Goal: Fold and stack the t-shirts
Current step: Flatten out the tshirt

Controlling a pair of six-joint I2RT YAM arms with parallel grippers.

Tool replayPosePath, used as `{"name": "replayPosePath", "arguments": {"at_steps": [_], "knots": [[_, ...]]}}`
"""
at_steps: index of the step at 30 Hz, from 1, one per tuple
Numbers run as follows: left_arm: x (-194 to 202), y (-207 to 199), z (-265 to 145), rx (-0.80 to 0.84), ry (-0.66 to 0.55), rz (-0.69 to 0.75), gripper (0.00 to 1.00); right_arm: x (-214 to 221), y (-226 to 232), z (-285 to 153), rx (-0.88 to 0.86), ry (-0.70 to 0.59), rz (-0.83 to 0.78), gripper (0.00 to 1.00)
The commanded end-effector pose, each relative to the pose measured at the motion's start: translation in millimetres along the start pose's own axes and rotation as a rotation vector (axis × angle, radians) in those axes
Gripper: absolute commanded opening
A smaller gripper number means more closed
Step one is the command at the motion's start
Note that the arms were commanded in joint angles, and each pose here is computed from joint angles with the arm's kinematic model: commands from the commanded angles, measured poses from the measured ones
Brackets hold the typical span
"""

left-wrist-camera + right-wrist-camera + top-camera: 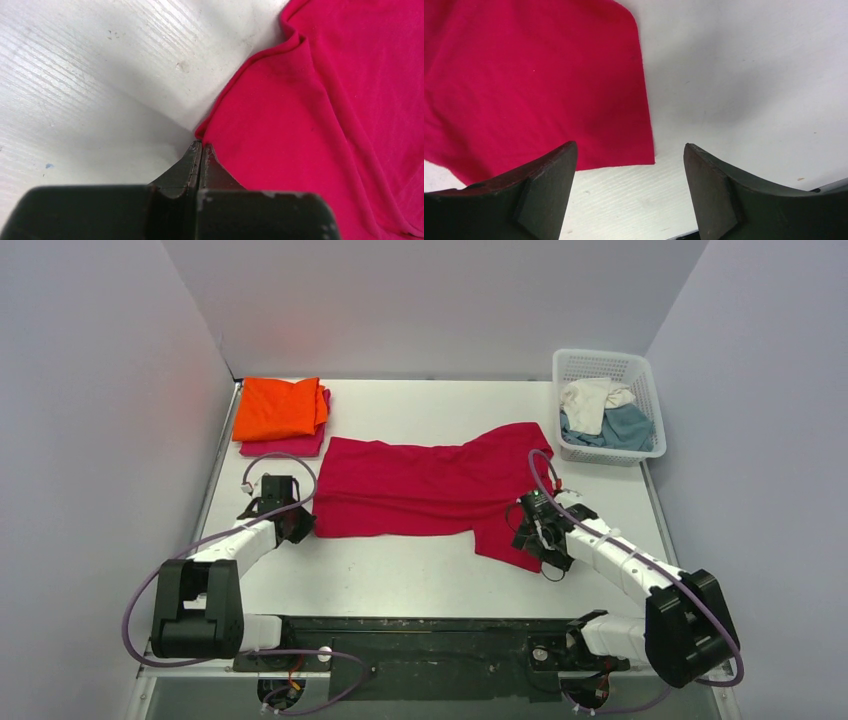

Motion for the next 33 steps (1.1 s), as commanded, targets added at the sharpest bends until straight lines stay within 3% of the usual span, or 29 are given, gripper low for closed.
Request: {"name": "replayPosePath", "arguments": {"at_steps": [1,10,14,18,19,20,26,33], "knots": [[-7,-3,-7,0.009,-0.026,0.018,0.00,3,7,7,0.002,0.028,0.020,0.71],[-7,-2,-5,-0.003,-0.026,0.014,0.00,21,15,28,0.000,0.105,0.025,0.57],[-8,-3,-6,0.002,-0.028,0.014,0.00,29,14,36,0.009,0.119,0.037,0.45],[-10,-5,-8,0.009,-0.033,0.017,0.00,29,17,43,-0.002,0.111,0.053,0.18],[-11,-7,-10,0.016,-0.038,0.017,0.00,26,18,44,-0.005,0.098,0.057,0.04],[-12,-8,-11,0.018,-0.039,0.018,0.00,24,18,43,-0.005,0.089,0.056,0.01],[-34,-40,-43,0.123,-0.105,0.002,0.00,-32,29,3,-0.071,-0.080,0.047,0.00],[-91,-118,-152,0.455,-0.308,-0.029,0.00,-142,17,-114,-0.181,-0.464,0.137,0.00]]}}
Point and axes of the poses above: each gripper's point midway between its finger pads, its own z axis out along the fingers, its own y axis along the line the jaws close on, x = y × z, the point moved 2 cm from there along -z, back along the fingers, and after that the axes turned 7 degrees about -z, right-handed, at the moved point
